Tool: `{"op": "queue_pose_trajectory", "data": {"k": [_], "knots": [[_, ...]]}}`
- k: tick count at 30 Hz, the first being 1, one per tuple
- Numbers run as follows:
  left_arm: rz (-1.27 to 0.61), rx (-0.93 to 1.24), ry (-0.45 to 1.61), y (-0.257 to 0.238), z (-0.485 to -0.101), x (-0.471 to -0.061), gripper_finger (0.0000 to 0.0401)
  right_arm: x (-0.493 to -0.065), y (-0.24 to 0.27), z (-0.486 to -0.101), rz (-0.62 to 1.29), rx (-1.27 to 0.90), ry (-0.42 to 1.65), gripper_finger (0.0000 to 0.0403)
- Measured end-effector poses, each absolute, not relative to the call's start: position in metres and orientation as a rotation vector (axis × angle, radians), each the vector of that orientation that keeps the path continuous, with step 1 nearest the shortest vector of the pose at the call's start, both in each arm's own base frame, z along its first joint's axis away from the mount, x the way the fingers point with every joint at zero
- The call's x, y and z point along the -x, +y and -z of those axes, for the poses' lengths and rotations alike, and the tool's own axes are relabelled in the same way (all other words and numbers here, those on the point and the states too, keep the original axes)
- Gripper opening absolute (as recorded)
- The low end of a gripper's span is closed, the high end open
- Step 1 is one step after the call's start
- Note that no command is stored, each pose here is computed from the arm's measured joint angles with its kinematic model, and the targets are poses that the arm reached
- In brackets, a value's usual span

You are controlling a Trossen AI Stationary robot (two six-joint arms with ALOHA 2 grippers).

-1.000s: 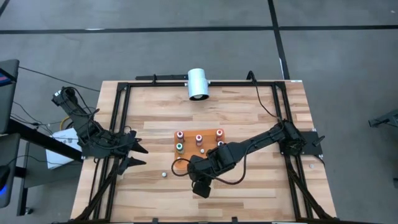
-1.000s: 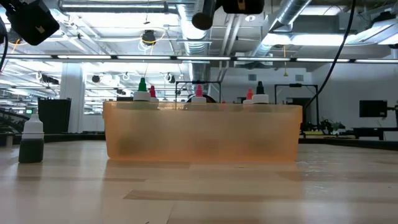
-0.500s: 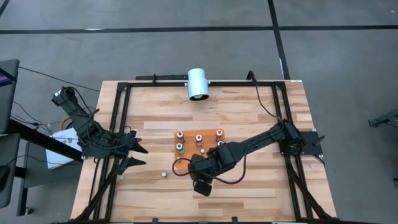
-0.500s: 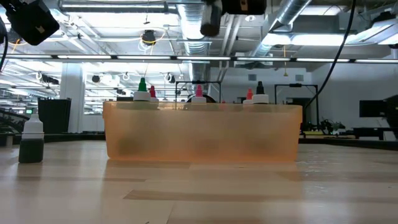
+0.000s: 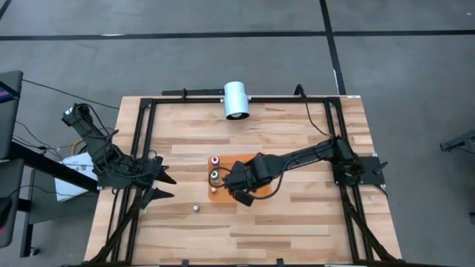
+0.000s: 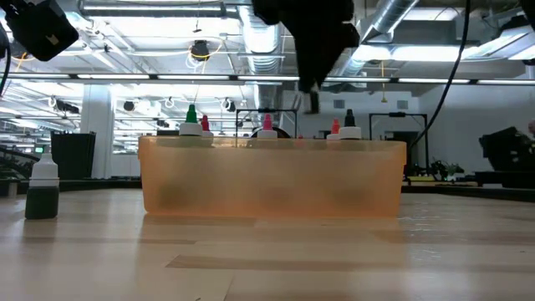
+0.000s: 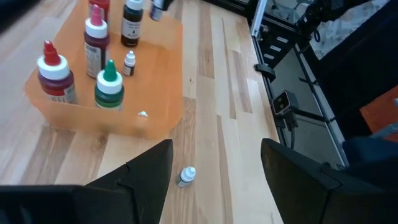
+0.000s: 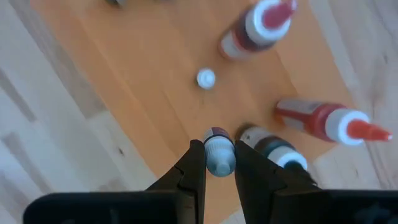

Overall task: Pick & Place food coloring
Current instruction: Put the small purple food coloring bottle into the orange container

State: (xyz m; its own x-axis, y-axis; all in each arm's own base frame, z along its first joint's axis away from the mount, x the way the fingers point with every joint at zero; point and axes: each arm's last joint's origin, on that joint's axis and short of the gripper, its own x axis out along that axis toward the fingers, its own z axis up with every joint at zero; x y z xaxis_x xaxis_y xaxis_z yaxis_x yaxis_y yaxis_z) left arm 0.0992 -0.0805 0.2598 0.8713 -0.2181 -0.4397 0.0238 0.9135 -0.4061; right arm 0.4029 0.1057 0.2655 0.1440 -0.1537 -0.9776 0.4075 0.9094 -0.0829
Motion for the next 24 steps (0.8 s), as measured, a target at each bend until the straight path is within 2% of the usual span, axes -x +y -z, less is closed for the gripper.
{"op": "queue_pose_trajectory", "data": {"k": [13, 24], "knots": [[0.148, 0.404, 0.510, -0.081, -0.260, -0.099, 0.0236, -0.389, 0.134, -0.234, 0.402, -0.124, 1.413, 0.0059], [0.154, 0.407, 0.515, -0.081, -0.260, -0.099, 0.0236, -0.384, 0.135, -0.200, 0.450, -0.100, 1.401, 0.0059]]}}
